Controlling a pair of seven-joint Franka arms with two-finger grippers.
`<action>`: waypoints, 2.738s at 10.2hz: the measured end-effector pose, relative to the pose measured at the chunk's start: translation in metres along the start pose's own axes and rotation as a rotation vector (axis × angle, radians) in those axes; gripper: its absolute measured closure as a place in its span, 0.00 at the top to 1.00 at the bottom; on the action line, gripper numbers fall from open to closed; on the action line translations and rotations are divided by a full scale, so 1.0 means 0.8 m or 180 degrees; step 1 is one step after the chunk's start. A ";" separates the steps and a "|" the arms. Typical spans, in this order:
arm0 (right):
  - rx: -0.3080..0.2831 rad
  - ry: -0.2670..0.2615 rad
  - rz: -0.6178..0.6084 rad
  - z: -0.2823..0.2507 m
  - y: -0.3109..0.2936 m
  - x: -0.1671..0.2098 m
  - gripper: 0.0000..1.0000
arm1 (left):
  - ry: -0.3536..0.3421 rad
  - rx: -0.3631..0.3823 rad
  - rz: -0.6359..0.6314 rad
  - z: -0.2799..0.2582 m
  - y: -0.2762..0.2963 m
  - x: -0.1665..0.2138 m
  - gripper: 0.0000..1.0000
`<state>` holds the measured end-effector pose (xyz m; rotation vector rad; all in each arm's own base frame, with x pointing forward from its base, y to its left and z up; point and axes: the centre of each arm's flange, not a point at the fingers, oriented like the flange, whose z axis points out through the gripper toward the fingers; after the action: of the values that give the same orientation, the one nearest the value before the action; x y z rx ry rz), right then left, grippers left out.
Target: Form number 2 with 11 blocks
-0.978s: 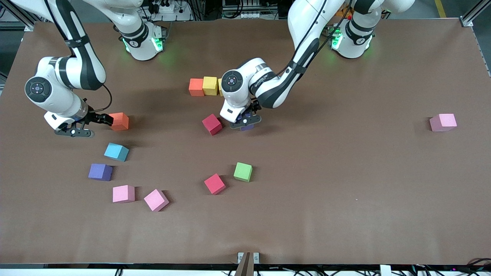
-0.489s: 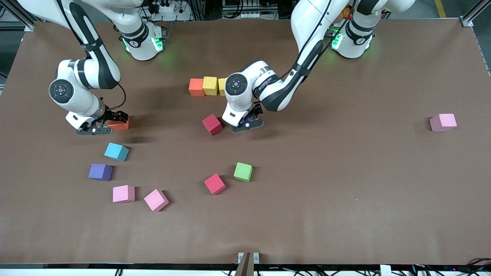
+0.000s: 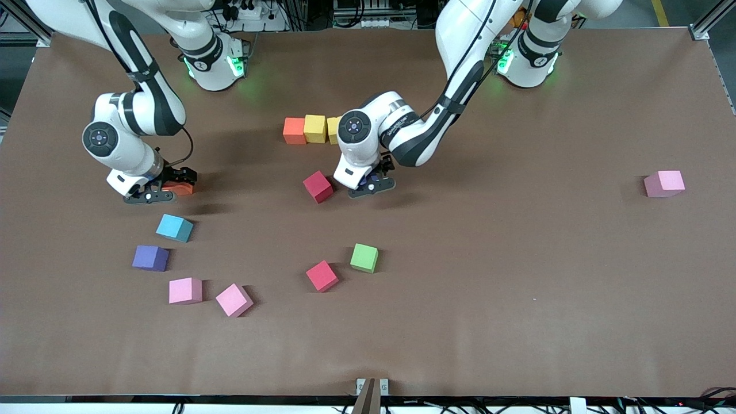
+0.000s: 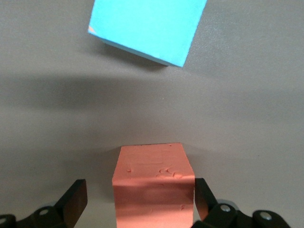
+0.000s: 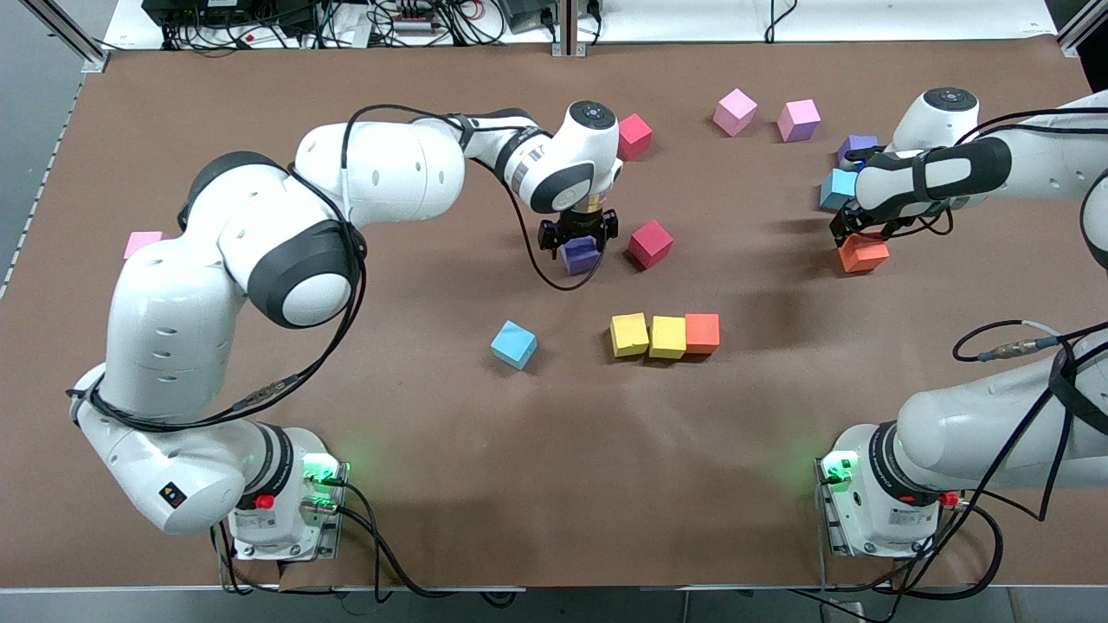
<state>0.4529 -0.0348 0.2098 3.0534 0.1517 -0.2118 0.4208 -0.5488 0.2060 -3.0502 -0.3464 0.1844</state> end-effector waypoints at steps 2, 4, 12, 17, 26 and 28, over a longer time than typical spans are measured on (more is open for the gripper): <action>0.0012 -0.0028 -0.0001 0.005 0.000 -0.002 1.00 | 0.0001 -0.0001 -0.0002 0.000 0.000 0.000 0.88; 0.0026 -0.0060 -0.0009 0.010 0.004 -0.006 1.00 | 0.0001 -0.0001 -0.0004 0.000 0.000 0.000 0.71; 0.0114 -0.0075 -0.0002 0.013 0.024 -0.009 0.57 | -0.0238 0.0316 -0.1728 -0.042 -0.010 -0.027 0.54; 0.0215 -0.0089 0.0018 -0.026 0.005 0.020 0.57 | -0.0488 0.0353 -0.2902 -0.051 -0.009 -0.075 0.54; 0.0406 0.0029 0.0182 -0.064 -0.058 0.052 0.57 | -0.0724 -0.0323 -0.3862 -0.043 -0.091 -0.120 0.54; 0.0415 0.0082 0.0243 -0.074 -0.067 0.060 0.57 | -0.0761 -0.0403 -0.4058 -0.026 -0.096 -0.135 0.54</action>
<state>0.5026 0.0274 0.2578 3.1851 0.0233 -0.1844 0.3022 -0.4994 0.2446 -2.2645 -2.1640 0.4160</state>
